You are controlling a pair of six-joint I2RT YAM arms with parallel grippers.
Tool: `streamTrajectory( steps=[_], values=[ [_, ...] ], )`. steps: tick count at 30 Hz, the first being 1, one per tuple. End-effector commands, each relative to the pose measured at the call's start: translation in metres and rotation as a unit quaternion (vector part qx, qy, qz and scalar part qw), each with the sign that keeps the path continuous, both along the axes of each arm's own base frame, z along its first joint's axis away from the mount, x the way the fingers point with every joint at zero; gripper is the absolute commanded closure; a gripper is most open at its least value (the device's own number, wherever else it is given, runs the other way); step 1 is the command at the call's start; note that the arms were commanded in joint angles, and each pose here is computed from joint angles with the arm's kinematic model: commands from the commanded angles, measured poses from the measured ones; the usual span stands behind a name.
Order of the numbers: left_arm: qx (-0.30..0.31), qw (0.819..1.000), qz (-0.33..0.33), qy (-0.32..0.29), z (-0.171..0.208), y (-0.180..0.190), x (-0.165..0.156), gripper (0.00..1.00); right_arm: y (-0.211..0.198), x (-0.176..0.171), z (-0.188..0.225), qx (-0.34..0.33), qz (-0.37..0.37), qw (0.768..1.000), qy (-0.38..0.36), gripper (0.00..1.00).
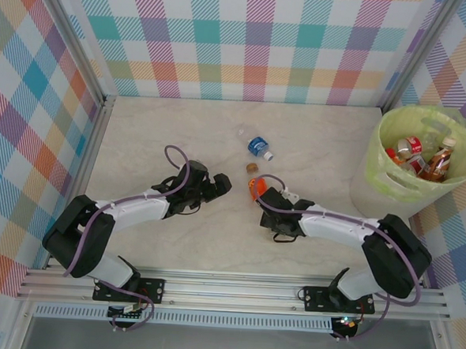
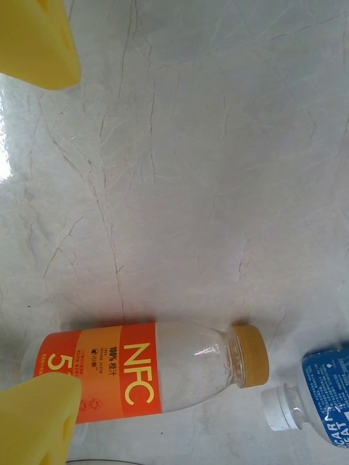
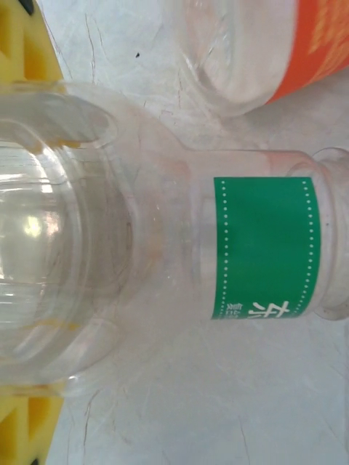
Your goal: Put the plastic bottles in the bin
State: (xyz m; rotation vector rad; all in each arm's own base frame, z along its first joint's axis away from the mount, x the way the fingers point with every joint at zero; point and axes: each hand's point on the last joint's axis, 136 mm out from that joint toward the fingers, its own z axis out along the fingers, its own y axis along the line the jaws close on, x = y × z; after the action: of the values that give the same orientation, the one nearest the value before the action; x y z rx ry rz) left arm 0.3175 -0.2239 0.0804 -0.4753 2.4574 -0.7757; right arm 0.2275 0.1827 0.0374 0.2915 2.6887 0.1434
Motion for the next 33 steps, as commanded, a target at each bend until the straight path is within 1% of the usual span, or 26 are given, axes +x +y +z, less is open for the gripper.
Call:
streamTrajectory(
  steps=[1, 4, 7, 9, 13, 15, 20, 23, 28, 33],
  values=[
    [0.008, 1.0, 0.012, 0.007, -0.005, 0.009, -0.002, 0.0, -0.014, 0.006, 0.017, -0.013, 0.0, 0.999, -0.045, 0.41],
    [0.006, 1.0, 0.014, 0.008, -0.006, 0.008, -0.001, 0.0, -0.019, 0.009, 0.03, -0.01, 0.009, 0.997, -0.078, 0.44],
    [0.0, 1.0, 0.017, 0.007, -0.005, 0.006, 0.001, 0.0, -0.025, 0.014, 0.048, -0.017, 0.021, 0.993, -0.118, 0.45],
    [-0.001, 1.0, 0.017, 0.007, -0.005, 0.006, 0.001, 0.0, -0.031, 0.019, 0.065, -0.021, 0.017, 0.988, -0.149, 0.46],
    [0.0, 1.0, 0.017, 0.011, -0.007, 0.006, 0.0, 0.0, -0.037, 0.028, 0.097, -0.006, 0.001, 0.977, -0.213, 0.48],
    [-0.001, 1.0, 0.017, 0.013, -0.008, 0.006, 0.0, 0.0, -0.038, 0.034, 0.116, 0.005, -0.003, 0.967, -0.253, 0.49],
    [-0.011, 1.0, 0.006, 0.015, -0.006, -0.001, 0.002, 0.0, -0.046, 0.058, 0.164, -0.008, -0.003, 0.94, -0.341, 0.5],
    [-0.01, 1.0, 0.0, 0.021, -0.007, -0.005, 0.003, 0.0, -0.053, 0.077, 0.19, -0.006, -0.008, 0.927, -0.374, 0.5],
    [-0.011, 1.0, 0.007, 0.026, -0.008, -0.004, 0.003, 0.0, -0.049, 0.101, 0.231, 0.022, 0.019, 0.906, -0.421, 0.51],
    [-0.01, 1.0, 0.006, 0.027, -0.008, -0.003, 0.003, 0.0, -0.056, 0.12, 0.28, 0.004, 0.053, 0.881, -0.47, 0.52]
  ],
)
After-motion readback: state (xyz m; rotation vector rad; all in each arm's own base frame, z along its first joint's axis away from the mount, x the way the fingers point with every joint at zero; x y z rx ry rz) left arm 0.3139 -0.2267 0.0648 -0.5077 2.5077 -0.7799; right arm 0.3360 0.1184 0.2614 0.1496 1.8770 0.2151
